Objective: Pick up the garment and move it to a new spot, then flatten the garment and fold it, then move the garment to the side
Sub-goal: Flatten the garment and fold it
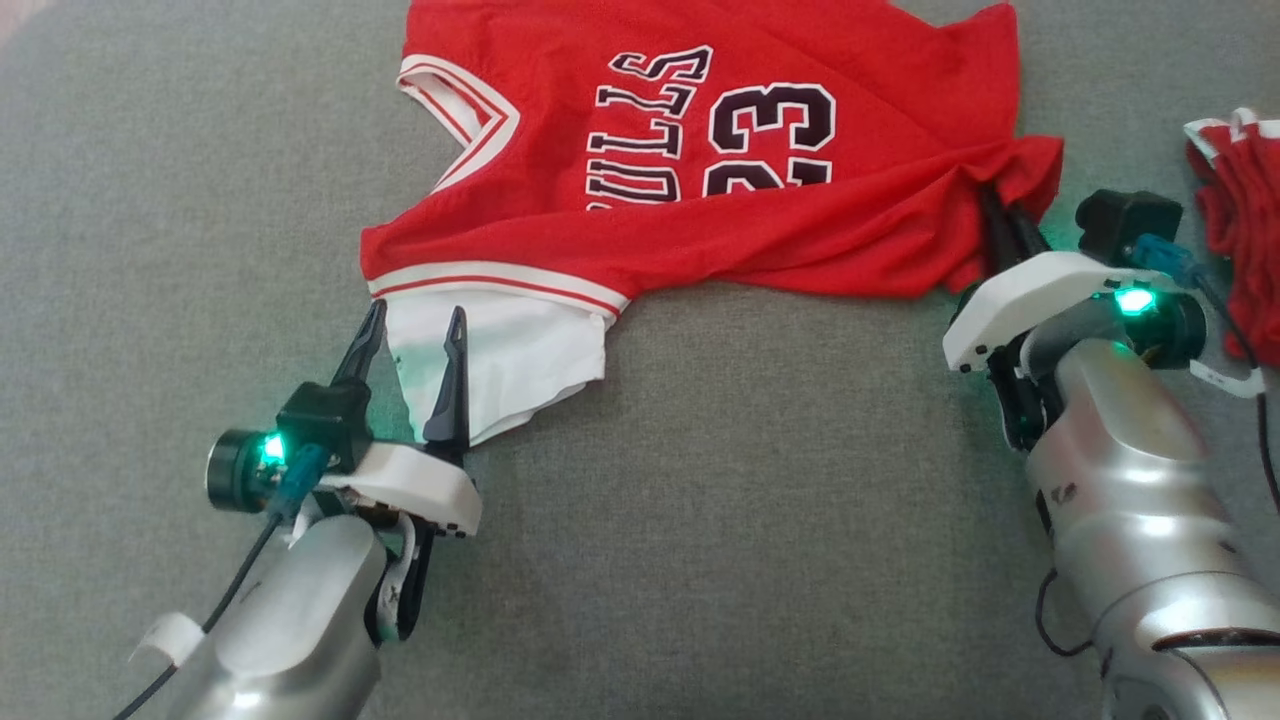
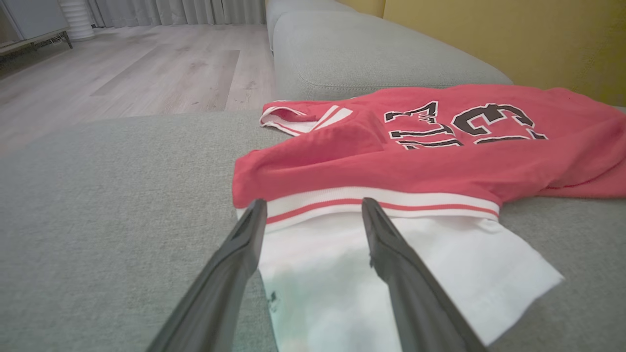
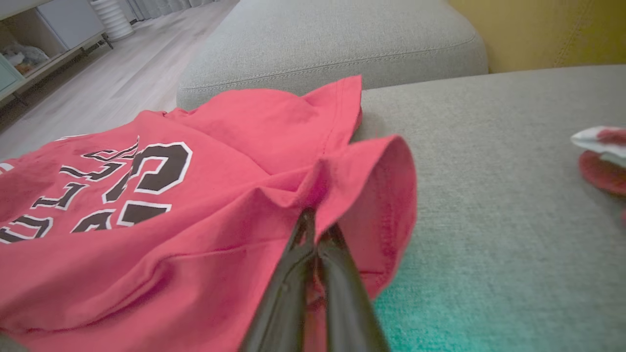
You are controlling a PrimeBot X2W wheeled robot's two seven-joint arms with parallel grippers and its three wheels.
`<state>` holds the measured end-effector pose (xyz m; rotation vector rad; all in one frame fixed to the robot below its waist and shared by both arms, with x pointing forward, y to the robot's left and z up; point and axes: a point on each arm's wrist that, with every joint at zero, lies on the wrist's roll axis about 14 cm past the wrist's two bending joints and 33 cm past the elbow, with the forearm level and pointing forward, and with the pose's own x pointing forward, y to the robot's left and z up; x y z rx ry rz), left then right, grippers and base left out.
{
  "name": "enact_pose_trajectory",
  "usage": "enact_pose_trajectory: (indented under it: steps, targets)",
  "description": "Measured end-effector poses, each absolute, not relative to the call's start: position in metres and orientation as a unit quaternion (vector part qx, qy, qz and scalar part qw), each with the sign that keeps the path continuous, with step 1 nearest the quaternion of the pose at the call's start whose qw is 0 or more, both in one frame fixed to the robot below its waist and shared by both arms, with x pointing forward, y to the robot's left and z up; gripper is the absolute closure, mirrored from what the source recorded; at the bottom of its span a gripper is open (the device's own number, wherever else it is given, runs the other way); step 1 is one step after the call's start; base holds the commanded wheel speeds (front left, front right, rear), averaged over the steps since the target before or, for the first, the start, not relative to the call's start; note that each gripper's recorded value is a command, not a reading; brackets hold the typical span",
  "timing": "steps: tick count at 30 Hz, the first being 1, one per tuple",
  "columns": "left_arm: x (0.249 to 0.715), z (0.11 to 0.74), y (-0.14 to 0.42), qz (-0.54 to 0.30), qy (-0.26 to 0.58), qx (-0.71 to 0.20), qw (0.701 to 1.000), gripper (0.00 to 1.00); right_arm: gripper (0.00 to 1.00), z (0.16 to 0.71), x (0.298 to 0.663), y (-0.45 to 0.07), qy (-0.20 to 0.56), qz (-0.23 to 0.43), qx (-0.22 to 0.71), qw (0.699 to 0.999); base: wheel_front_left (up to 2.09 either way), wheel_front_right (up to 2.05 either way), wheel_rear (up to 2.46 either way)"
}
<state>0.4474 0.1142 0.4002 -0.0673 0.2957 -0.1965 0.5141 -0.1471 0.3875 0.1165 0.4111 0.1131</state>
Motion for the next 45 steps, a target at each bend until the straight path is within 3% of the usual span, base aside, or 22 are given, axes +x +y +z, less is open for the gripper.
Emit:
enact_pose_trajectory:
  steps: [10, 21, 32, 45]
  targets:
    - [0.446, 0.419, 0.11, -0.101, 0.127, -0.031, 0.986, 0.0, 1.0, 0.423, 0.508, -0.157, 0.147, 0.056, 0.033, 0.987, 0.0, 0.0, 0.0]
    - [0.417, 0.427, 0.103, -0.108, 0.126, -0.031, 0.986, 0.0, 1.0, 0.447, 0.449, -0.173, 0.117, 0.038, 0.058, 0.991, 0.0, 0.0, 0.0]
    - [0.401, 0.411, 0.114, -0.094, 0.166, -0.024, 0.981, 0.0, 1.0, 0.421, 0.371, -0.153, 0.235, 0.066, 0.091, 0.965, 0.0, 0.0, 0.0]
    - [0.387, 0.361, 0.118, -0.1, 0.288, -0.019, 0.952, 0.0, 1.0, 0.429, 0.373, -0.157, 0.238, 0.065, 0.072, 0.966, 0.0, 0.0, 0.0]
